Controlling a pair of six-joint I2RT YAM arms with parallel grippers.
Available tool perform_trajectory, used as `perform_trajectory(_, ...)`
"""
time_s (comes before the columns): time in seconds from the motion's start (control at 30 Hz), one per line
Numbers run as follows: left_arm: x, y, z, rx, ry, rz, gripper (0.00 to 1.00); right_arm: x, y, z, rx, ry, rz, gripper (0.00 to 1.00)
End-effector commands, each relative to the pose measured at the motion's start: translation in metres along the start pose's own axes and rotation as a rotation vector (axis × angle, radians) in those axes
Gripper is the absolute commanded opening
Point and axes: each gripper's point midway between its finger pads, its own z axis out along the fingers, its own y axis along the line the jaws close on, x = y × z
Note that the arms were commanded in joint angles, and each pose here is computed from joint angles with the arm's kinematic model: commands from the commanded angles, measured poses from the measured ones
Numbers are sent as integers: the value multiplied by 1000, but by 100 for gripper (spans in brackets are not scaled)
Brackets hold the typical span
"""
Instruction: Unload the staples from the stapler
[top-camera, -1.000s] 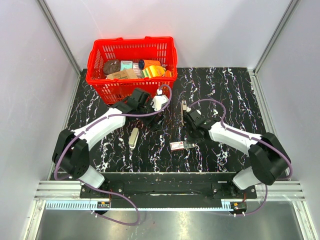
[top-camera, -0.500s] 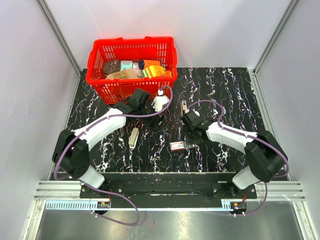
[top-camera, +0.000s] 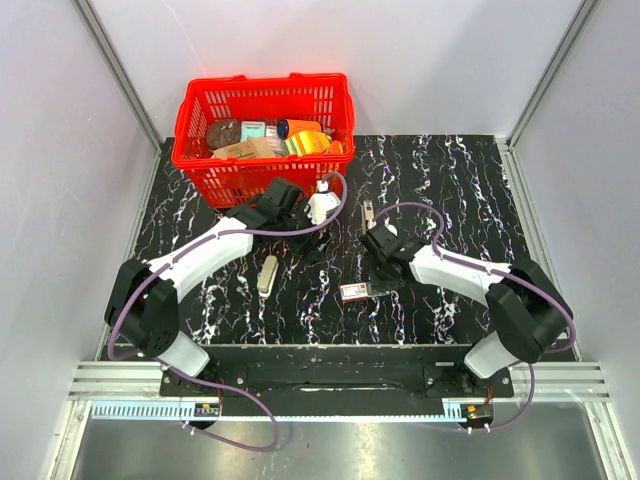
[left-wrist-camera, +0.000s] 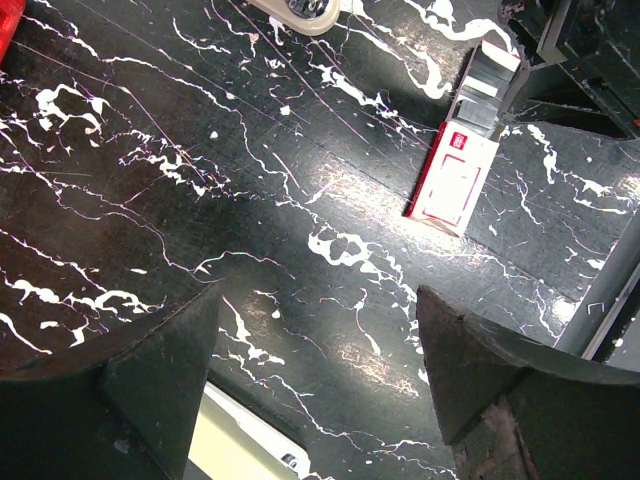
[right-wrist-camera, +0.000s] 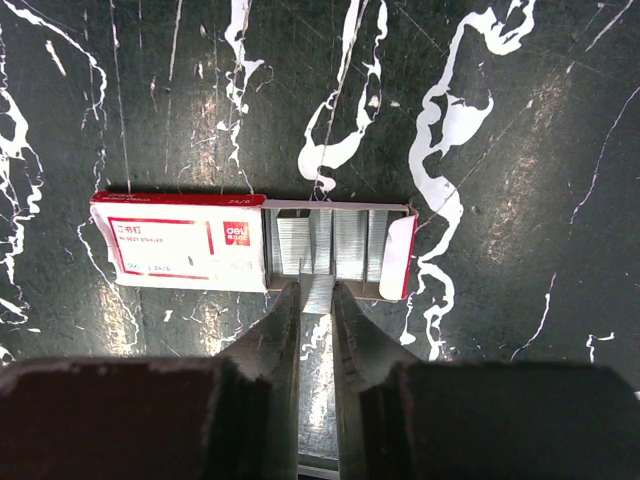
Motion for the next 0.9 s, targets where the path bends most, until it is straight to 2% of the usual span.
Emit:
perform_trajectory(0.0, -20, 4, -6, -33, -61, 48, 82, 1, -4, 4, 33, -13, -12, 17)
perform_trajectory(0.53, -20, 2, -7, -36, -63, 58, 82, 2, -3, 6, 30, -9, -14, 18)
perform_trajectory(0.87, -20, -2, -8, -26, -61, 64, 82, -1, 0, 6, 24, -15, -13, 25)
